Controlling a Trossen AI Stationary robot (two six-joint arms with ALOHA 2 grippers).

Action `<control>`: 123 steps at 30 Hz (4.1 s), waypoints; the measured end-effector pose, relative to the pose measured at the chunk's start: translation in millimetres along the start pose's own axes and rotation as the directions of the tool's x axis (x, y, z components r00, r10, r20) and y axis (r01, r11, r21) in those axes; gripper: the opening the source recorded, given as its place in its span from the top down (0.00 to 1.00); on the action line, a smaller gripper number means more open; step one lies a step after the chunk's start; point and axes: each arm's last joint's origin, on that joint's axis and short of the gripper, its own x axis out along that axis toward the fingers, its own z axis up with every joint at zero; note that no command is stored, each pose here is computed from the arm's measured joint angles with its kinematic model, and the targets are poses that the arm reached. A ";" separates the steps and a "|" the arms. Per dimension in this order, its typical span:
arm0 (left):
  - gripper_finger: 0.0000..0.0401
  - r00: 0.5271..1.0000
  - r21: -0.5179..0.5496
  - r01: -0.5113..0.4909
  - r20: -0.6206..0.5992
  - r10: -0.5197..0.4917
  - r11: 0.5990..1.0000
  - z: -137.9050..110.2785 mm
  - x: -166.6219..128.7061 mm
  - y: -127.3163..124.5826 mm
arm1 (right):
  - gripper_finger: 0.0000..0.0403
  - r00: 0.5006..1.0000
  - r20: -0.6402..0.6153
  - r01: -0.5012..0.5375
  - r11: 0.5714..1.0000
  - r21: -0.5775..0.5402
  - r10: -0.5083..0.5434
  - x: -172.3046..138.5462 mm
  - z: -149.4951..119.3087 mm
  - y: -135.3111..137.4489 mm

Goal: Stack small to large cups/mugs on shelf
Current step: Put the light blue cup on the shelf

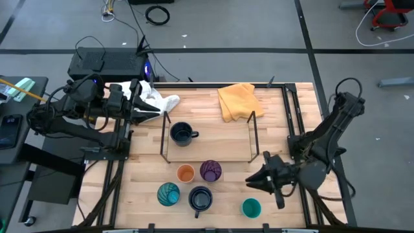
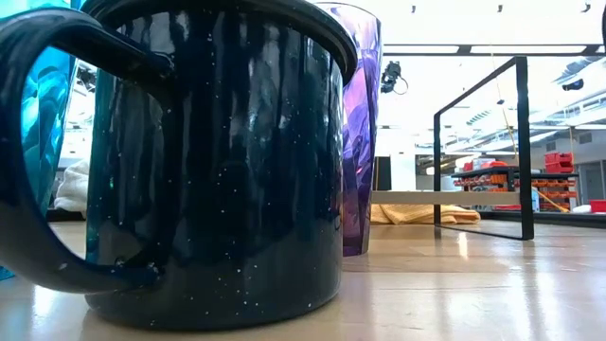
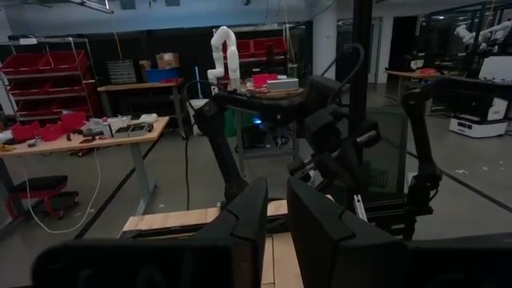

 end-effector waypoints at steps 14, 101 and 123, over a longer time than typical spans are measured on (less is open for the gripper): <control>0.84 1.000 0.003 0.001 -0.003 -0.001 1.000 -0.3 0.0 0.0 | 0.76 0.748 -0.663 0.081 0.987 0.138 0.031 30.1 -37.6 3.6; 0.83 1.000 0.054 0.024 -0.009 -0.023 0.998 -1.0 0.0 -0.8 | 0.99 0.573 -0.769 0.341 0.936 -0.090 -0.283 88.8 -48.9 -47.9; 0.84 1.000 0.053 0.023 0.003 -0.023 0.998 0.6 -3.0 -0.7 | 0.99 0.567 -0.622 0.406 0.840 -0.360 -0.540 62.9 70.5 -76.4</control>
